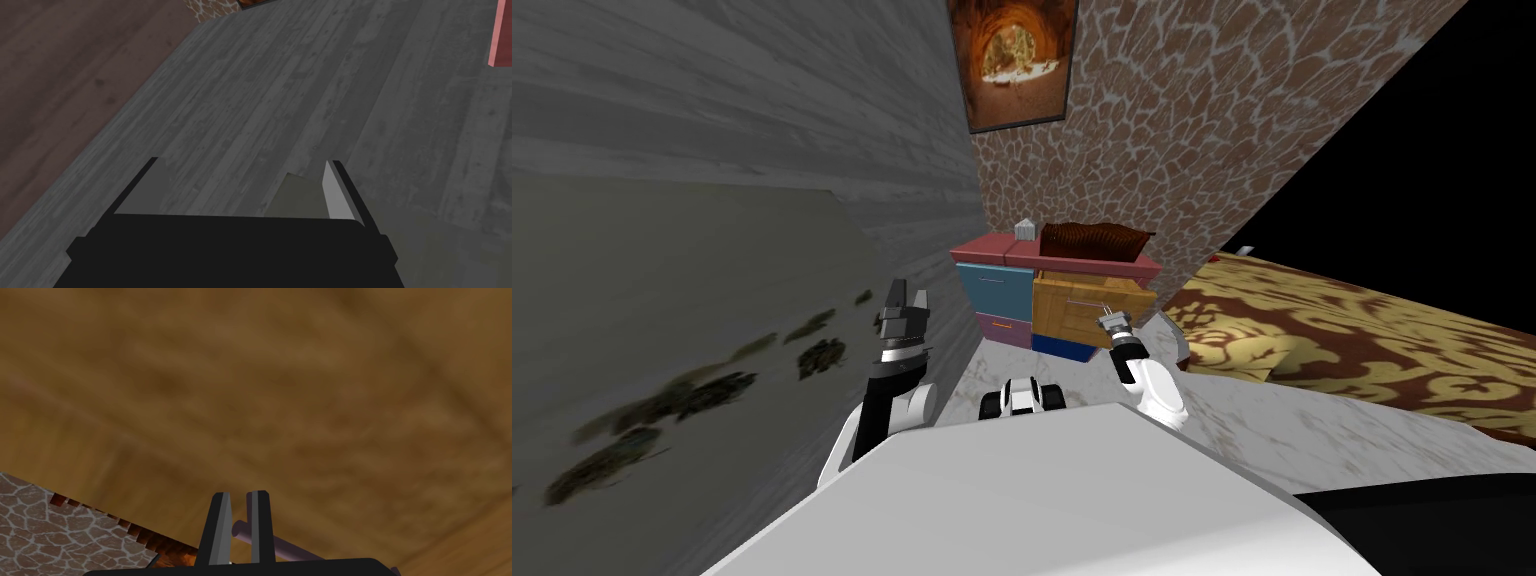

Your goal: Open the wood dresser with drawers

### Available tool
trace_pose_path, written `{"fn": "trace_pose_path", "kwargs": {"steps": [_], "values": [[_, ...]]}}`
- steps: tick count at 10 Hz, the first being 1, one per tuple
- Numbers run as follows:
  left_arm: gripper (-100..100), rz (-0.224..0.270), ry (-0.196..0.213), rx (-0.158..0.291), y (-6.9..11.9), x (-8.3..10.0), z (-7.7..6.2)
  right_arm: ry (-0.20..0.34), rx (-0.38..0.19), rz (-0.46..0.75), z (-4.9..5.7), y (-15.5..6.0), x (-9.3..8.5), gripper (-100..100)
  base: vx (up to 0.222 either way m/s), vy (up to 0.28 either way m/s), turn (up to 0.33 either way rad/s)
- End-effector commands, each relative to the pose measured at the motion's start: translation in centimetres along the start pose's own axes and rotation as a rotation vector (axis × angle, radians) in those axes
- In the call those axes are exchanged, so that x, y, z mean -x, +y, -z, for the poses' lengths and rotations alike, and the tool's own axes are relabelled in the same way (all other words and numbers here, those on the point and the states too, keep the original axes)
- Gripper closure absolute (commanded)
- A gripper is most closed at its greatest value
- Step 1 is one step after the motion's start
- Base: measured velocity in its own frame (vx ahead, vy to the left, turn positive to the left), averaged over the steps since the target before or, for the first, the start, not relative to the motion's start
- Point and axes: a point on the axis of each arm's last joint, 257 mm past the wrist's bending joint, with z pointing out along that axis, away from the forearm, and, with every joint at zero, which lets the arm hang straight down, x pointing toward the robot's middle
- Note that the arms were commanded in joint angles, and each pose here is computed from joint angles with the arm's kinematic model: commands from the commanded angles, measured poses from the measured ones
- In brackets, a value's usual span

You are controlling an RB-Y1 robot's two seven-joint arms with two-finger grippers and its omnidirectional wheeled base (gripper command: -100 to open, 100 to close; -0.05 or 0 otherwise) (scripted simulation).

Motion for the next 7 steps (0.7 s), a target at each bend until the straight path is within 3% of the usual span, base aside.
{"fn": "trace_pose_path", "kwargs": {"steps": [1,3,4,5,7], "values": [[0,0.000,0.000,0.000,0.0,0.0,0.0,-0.007,0.015,-0.004,0.4,0.4,0.2,100,-0.214,0.097,-0.027],[0,0.000,0.000,0.000,0.0,0.0,0.0,-0.002,0.008,0.001,0.5,0.0,0.2,100,-0.133,0.065,-0.021],[0,0.000,0.000,0.000,0.0,0.0,0.0,0.010,0.005,0.000,1.2,-0.9,-0.4,-100,-0.009,0.027,0.018],[0,0.000,0.000,0.000,0.0,0.0,0.0,0.010,0.005,0.000,1.2,-0.9,-0.4,-100,0.018,0.024,0.014],[0,0.000,0.000,0.000,0.0,0.0,0.0,0.019,-0.005,0.016,2.2,-3.0,-0.9,-100,0.043,0.030,0.030]]}}
